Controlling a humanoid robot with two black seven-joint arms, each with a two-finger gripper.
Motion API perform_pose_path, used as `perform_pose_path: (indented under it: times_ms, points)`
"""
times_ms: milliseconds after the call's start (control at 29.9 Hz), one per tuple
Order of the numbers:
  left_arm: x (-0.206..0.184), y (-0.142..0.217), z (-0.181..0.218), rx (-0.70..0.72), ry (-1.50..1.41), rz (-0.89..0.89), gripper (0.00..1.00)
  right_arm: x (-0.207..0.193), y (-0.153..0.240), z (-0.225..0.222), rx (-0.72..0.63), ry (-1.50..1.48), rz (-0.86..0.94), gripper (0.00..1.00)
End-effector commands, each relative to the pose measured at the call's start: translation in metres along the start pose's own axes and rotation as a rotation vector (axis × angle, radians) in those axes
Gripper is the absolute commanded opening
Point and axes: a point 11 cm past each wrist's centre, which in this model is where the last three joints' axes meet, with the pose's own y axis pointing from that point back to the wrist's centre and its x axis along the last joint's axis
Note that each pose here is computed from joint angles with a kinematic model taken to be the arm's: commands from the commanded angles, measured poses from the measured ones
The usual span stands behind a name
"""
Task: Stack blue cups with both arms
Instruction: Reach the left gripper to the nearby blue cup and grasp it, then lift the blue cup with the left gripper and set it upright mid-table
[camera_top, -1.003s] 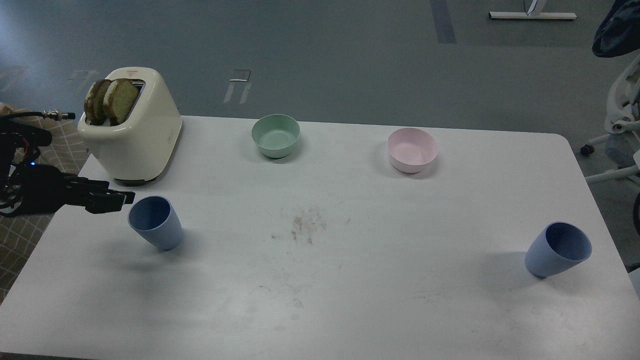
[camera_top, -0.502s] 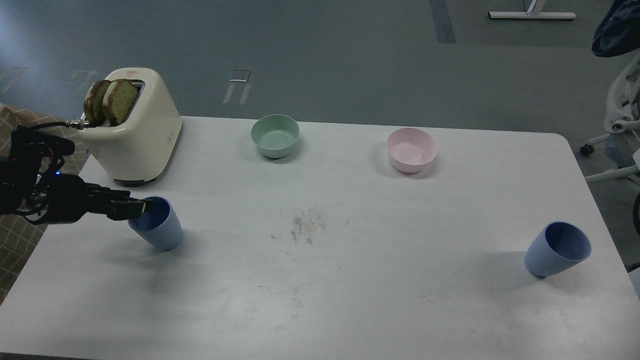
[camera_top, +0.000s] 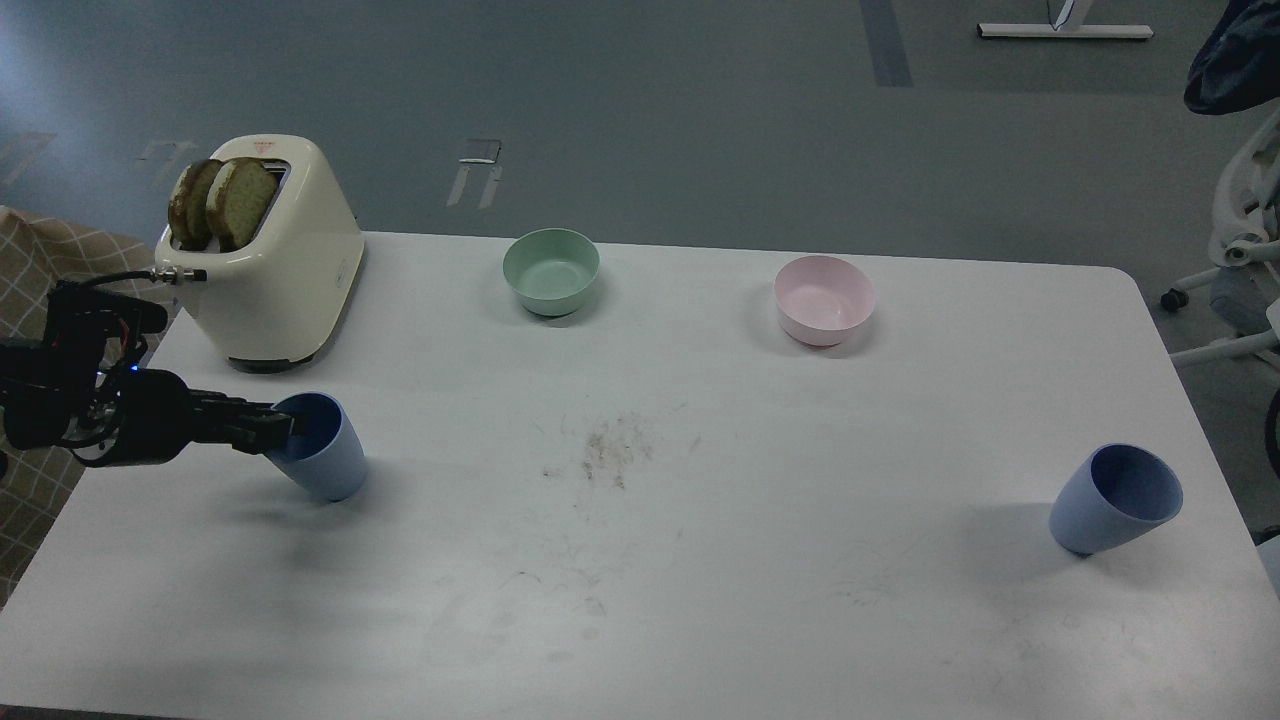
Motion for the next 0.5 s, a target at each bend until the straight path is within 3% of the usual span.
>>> perform_pose_path:
  times_ms: [0,167,268,334,435,468]
  points:
    - [-0.001,0.000,0.001,-0.013,-0.004,-0.004,0.00,0.001,0.002,0.002,-0.005,0.000,0.004,1.00]
    - [0.001,0.001,0.009,-0.031,-0.024,-0.007,0.00,0.003,0.004,0.003,-0.010,0.000,0.008,1.00]
    - [0.022,0.005,0.021,-0.057,-0.058,0.018,0.00,0.007,0.008,0.003,-0.006,-0.002,0.021,1.00]
    - [0.066,0.016,0.037,-0.073,-0.127,0.103,0.00,0.010,0.011,0.002,-0.001,-0.003,0.028,1.00]
    - [0.096,0.021,0.057,-0.102,-0.183,0.167,0.00,0.013,0.013,0.001,0.003,-0.002,0.036,1.00]
    - [0.116,0.016,0.080,-0.149,-0.228,0.204,0.00,0.015,0.016,0.000,0.005,-0.004,0.043,1.00]
